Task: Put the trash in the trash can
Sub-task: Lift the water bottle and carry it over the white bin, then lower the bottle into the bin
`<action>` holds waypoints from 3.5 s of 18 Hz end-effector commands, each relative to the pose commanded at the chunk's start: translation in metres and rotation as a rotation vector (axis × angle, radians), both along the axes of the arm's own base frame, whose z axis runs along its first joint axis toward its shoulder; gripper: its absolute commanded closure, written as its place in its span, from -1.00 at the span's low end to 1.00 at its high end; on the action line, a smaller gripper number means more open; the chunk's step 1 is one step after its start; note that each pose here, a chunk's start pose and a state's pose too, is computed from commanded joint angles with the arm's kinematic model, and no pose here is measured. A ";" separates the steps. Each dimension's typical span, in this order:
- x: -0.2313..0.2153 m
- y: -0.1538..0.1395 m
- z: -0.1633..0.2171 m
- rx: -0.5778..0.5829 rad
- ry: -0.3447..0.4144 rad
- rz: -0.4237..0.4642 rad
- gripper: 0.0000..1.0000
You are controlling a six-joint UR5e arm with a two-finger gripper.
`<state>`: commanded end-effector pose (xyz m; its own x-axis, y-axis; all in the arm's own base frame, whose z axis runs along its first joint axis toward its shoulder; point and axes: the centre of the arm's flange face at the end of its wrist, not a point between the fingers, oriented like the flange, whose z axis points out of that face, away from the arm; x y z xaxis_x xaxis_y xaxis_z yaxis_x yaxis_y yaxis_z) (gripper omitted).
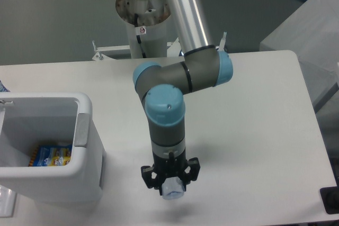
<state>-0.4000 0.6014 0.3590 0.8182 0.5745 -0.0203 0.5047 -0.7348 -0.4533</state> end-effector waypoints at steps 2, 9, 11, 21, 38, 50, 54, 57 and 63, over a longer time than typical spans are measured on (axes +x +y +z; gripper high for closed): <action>-0.013 -0.009 0.038 0.049 0.042 0.020 -0.26; 0.004 -0.004 0.134 0.295 0.145 -0.066 -0.26; 0.018 -0.004 0.155 0.364 0.148 -0.112 -0.26; 0.088 -0.003 0.257 0.546 0.227 -0.256 -0.26; 0.224 0.047 0.251 0.559 0.151 -0.450 -0.27; 0.241 0.066 0.200 0.492 0.090 -0.484 -0.31; 0.242 0.066 0.187 0.473 0.075 -0.484 -0.37; 0.243 0.065 0.179 0.461 0.066 -0.483 -0.38; 0.244 0.060 0.168 0.441 0.053 -0.481 -0.37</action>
